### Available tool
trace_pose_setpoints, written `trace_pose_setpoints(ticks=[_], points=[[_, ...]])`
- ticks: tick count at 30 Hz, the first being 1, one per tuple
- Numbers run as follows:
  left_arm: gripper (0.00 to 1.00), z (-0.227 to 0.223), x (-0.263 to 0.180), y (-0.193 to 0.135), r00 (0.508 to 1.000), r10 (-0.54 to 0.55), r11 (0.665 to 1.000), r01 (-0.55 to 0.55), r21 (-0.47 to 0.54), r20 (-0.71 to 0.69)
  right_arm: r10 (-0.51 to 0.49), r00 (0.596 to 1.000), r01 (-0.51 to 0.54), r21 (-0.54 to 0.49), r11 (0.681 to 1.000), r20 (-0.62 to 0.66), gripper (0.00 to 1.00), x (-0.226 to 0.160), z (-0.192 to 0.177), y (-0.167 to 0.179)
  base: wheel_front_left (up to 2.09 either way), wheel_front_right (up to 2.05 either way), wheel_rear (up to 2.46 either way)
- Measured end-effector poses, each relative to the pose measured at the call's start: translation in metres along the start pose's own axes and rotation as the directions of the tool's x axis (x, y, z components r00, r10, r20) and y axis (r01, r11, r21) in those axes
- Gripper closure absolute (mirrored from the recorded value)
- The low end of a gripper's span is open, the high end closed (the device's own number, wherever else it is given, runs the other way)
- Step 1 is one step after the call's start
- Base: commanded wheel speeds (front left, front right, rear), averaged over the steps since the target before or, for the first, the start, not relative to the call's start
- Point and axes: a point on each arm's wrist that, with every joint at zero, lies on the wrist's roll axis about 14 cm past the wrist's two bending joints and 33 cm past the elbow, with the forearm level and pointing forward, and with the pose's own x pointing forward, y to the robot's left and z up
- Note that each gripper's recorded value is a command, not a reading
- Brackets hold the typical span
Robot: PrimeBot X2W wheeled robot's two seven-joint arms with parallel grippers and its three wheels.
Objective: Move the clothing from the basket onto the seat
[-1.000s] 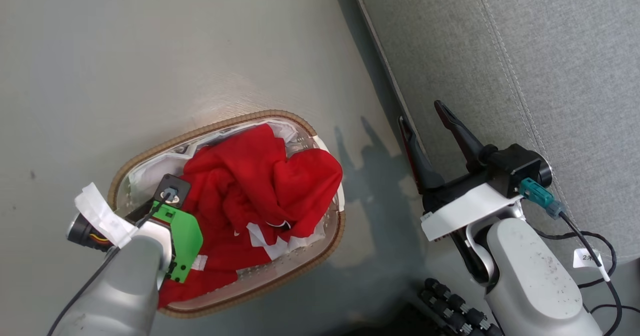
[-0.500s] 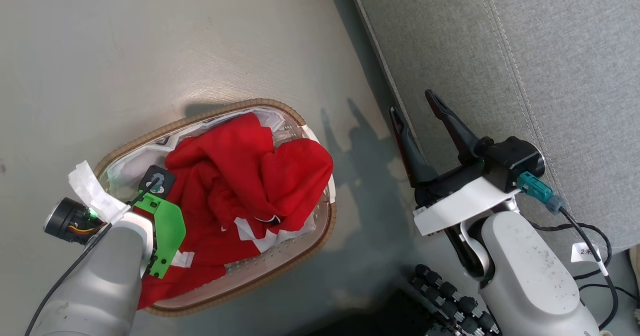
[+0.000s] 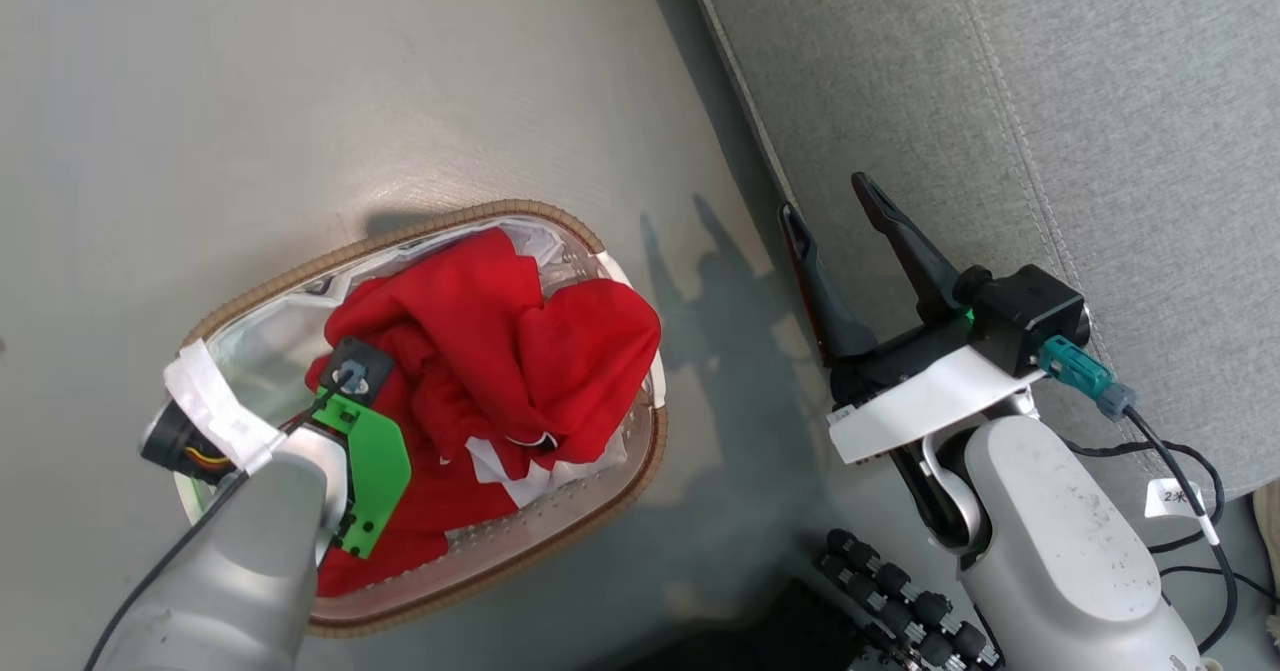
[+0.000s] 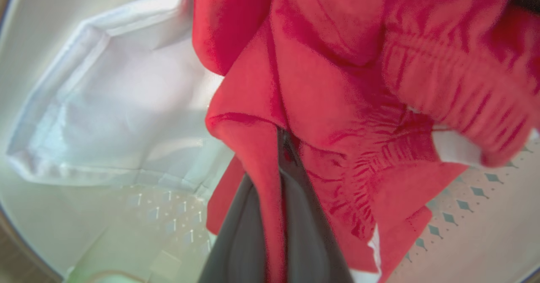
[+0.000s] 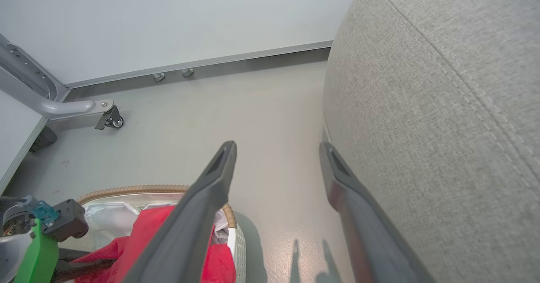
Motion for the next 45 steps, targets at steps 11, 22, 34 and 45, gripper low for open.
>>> trace_pose_setpoints(ticks=[11, 22, 34, 45], points=[[1.0, 0.029, -0.033, -0.02, 0.981, 0.008, 0.999, 0.001, -0.043, 0.194, 0.004, 0.998, -0.003, -0.018, 1.0, 0.069, 0.0, -0.011, 0.031, 0.004, 0.0, 0.0, 0.0], [1.0, 0.059, -0.092, -0.041, 0.901, 0.085, 0.989, -0.023, -0.148, 0.426, 0.003, 0.993, 0.001, -0.04, 0.999, 0.117, 0.0, -0.043, 0.052, 0.011, 0.0, 0.0, 0.0], [1.0, 0.102, -0.186, -0.05, 0.695, 0.228, 0.967, -0.077, -0.245, 0.682, 0.058, 0.977, -0.05, -0.043, 0.998, 0.203, 0.0, -0.081, 0.08, 0.034, 0.0, 0.0, 0.0], [1.0, 0.142, -0.288, -0.044, 0.405, 0.323, 0.946, -0.132, -0.295, 0.855, 0.131, 0.962, -0.121, -0.059, 0.991, 0.24, 0.0, -0.108, 0.088, 0.059, 0.0, 0.0, 0.0]])
